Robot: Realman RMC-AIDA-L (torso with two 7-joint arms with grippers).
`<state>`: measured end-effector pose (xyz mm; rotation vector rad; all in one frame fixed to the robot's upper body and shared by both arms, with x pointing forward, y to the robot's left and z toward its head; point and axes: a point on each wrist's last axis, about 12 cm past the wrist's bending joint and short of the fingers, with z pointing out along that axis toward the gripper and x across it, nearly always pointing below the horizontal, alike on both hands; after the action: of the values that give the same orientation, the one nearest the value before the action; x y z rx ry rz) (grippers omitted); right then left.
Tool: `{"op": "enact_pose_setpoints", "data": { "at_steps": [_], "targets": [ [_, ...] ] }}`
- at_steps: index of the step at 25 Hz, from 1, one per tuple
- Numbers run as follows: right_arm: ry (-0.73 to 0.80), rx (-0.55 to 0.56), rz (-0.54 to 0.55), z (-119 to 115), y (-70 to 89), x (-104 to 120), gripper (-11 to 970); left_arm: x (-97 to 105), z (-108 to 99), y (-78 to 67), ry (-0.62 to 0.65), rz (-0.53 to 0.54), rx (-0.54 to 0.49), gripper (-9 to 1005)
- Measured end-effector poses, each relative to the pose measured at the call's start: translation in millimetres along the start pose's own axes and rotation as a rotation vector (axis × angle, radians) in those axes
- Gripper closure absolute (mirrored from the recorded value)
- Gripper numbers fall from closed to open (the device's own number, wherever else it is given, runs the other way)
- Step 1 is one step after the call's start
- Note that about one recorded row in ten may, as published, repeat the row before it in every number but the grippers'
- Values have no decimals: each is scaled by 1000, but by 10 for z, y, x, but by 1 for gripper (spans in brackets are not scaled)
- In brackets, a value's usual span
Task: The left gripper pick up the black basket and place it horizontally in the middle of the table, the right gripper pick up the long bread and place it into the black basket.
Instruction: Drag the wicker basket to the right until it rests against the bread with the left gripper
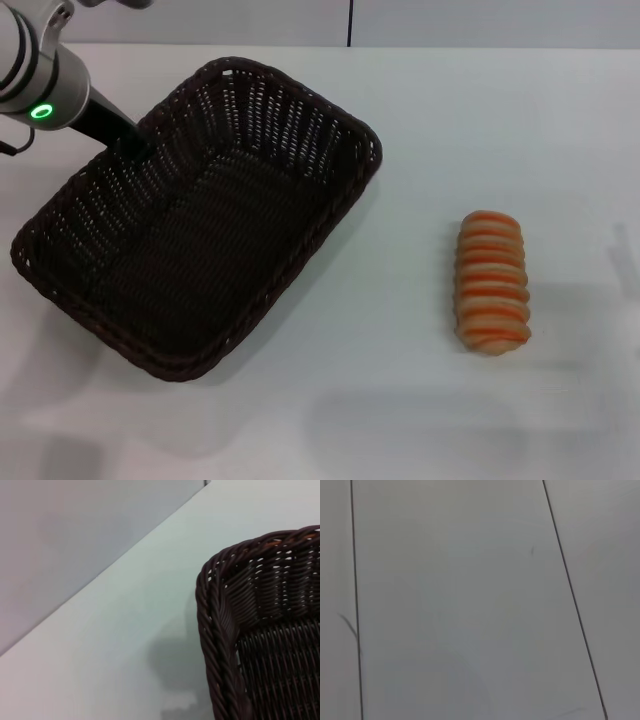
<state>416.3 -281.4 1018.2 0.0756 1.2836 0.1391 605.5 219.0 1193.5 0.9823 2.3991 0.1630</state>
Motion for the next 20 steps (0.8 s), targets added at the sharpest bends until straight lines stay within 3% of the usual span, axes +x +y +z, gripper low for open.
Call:
{"op": "enact_pose_setpoints", "data": {
  "at_steps": [20],
  "targets": [
    [5,0,0,0,-1,5,136,-371,-145,-176,-59,184,86,799]
  ]
}}
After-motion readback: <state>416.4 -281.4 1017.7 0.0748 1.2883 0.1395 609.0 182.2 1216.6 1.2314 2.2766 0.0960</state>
